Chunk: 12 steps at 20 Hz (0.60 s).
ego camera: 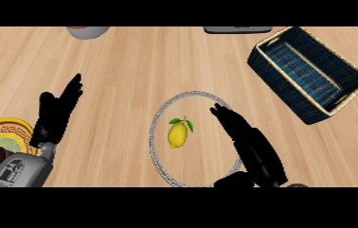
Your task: Pick the lemon from the placemat and place it in the basket
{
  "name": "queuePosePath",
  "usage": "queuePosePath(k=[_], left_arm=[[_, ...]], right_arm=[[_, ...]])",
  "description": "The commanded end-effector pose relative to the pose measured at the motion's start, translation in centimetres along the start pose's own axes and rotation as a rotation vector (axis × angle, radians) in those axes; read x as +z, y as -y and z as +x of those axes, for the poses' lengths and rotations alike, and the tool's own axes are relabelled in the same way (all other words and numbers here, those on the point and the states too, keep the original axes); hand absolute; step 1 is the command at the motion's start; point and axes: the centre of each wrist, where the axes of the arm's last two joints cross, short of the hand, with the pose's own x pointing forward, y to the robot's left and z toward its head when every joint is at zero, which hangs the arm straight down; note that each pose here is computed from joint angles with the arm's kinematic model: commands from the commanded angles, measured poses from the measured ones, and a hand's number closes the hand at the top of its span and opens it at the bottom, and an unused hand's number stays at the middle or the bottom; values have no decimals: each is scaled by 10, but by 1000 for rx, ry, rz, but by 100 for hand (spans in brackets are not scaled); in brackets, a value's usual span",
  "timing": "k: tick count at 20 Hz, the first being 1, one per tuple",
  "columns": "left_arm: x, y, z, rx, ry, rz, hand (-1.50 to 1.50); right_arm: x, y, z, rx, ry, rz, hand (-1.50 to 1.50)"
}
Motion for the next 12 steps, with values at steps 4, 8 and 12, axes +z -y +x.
queuePosePath(k=[4,8,12], left_arm=[[2,15,5,10,19,-22,0],[-13,4,22,5,32,-27,0],[-18,2,22,2,43,-27,0]], right_arm=[[35,41,86,32,-110,24,-150],[22,49,87,12,-134,-47,-150],[37,19,76,59,-124,-114,-150]])
